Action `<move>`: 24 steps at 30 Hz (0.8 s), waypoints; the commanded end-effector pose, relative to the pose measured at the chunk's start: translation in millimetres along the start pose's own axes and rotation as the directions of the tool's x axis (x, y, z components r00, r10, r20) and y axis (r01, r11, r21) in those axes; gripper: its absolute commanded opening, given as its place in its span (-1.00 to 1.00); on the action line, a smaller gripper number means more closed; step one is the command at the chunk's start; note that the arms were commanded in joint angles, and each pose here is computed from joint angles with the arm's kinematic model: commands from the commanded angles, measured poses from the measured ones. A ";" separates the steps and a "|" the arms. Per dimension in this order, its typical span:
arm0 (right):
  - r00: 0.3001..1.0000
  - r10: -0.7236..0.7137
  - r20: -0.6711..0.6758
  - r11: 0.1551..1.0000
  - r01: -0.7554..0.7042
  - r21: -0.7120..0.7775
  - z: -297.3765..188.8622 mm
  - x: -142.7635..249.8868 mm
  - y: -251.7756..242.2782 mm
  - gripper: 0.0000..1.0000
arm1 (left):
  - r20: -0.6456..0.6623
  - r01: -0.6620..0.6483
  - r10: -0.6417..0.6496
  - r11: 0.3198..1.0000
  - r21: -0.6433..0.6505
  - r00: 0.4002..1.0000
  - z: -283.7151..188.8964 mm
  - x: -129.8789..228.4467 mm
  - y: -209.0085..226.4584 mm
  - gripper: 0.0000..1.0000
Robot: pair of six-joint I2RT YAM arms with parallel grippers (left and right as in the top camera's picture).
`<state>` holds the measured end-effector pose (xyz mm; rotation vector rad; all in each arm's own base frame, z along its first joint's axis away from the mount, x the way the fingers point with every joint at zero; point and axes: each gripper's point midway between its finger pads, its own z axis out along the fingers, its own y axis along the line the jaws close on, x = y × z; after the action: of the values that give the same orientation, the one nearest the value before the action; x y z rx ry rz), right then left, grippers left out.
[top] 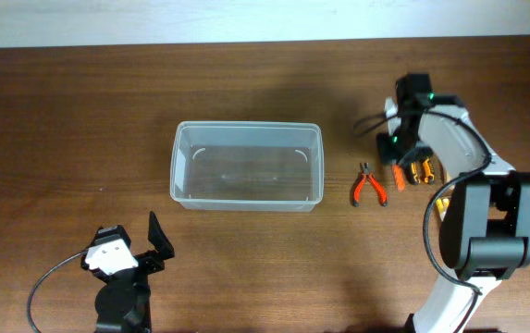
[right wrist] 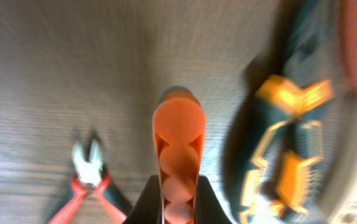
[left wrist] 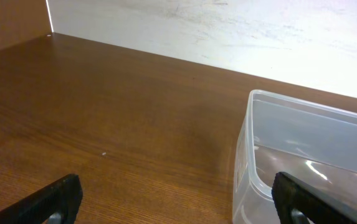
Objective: Pack container
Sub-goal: 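Lift the orange strip and lower it into the clear container, release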
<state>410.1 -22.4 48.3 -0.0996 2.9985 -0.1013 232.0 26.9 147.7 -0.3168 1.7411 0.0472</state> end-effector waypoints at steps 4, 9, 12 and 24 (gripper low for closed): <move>0.972 -0.030 0.232 0.999 0.036 -0.022 -94.5 -74.6 1.6 -0.92 | 0.000 -0.010 0.010 1.000 -0.001 1.000 0.0 1.0 0.1 0.98; 0.885 -0.198 0.422 0.968 0.245 -0.059 -181.4 -108.9 45.1 -0.92 | 0.000 -0.010 0.010 1.000 -0.001 1.000 0.0 1.0 0.1 0.99; 0.776 -0.364 0.515 0.884 0.461 -0.070 -221.8 -109.2 92.0 -0.92 | 0.000 -0.010 0.010 1.000 -0.001 1.000 0.0 1.0 0.1 0.98; 0.193 -0.815 0.546 0.230 0.973 0.000 -232.7 -23.4 242.7 -0.92 | 0.000 -0.010 0.010 1.000 -0.001 1.000 0.0 1.0 0.1 0.98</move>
<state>406.3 208.7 268.5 -1.4476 2.1849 0.2911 232.0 26.9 147.7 -0.3168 1.7411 0.0472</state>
